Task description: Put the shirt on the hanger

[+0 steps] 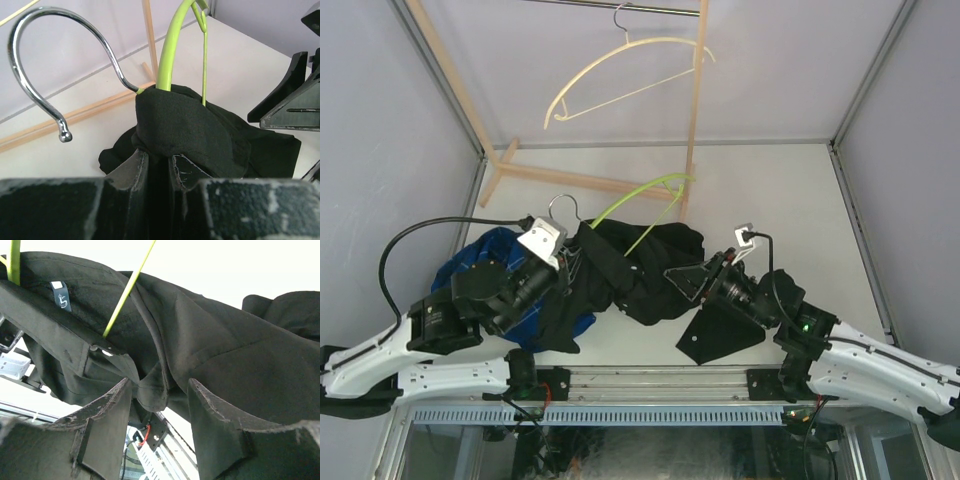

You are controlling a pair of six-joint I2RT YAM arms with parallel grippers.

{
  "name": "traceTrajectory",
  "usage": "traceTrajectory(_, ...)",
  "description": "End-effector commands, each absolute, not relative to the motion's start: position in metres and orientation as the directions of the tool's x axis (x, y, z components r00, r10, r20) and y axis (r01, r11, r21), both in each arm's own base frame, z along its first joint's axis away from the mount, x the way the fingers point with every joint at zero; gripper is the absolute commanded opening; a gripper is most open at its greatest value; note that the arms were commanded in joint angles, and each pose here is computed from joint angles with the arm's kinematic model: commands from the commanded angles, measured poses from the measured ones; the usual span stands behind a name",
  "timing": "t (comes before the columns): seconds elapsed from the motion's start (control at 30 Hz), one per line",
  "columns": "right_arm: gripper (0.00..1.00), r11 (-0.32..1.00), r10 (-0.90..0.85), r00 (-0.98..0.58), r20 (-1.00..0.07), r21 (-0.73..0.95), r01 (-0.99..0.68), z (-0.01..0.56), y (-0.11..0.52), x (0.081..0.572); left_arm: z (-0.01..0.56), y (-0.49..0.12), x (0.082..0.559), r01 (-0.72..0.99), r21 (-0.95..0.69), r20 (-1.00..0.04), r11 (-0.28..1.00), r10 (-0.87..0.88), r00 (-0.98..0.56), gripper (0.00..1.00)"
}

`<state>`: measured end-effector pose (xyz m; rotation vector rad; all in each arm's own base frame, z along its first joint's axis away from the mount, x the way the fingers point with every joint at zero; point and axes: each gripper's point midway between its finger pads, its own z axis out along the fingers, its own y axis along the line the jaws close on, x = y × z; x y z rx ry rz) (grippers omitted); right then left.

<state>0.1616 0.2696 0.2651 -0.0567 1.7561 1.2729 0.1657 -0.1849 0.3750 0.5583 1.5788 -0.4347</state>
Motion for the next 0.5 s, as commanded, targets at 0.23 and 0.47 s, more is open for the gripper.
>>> traceTrajectory(0.23,0.48,0.373,0.509,-0.563,-0.651,0.757,-0.537,0.292,0.281,0.157,0.439,-0.179,0.169,0.570,-0.038,-0.996,0.821,-0.079,0.047,0.00)
traceTrajectory(0.47,0.46,0.398,0.498,-0.570,-0.654,0.756,-0.520,0.284,0.284,0.156,0.444,-0.179,0.170,0.568,-0.046,-0.994,0.822,-0.093,0.055,0.00)
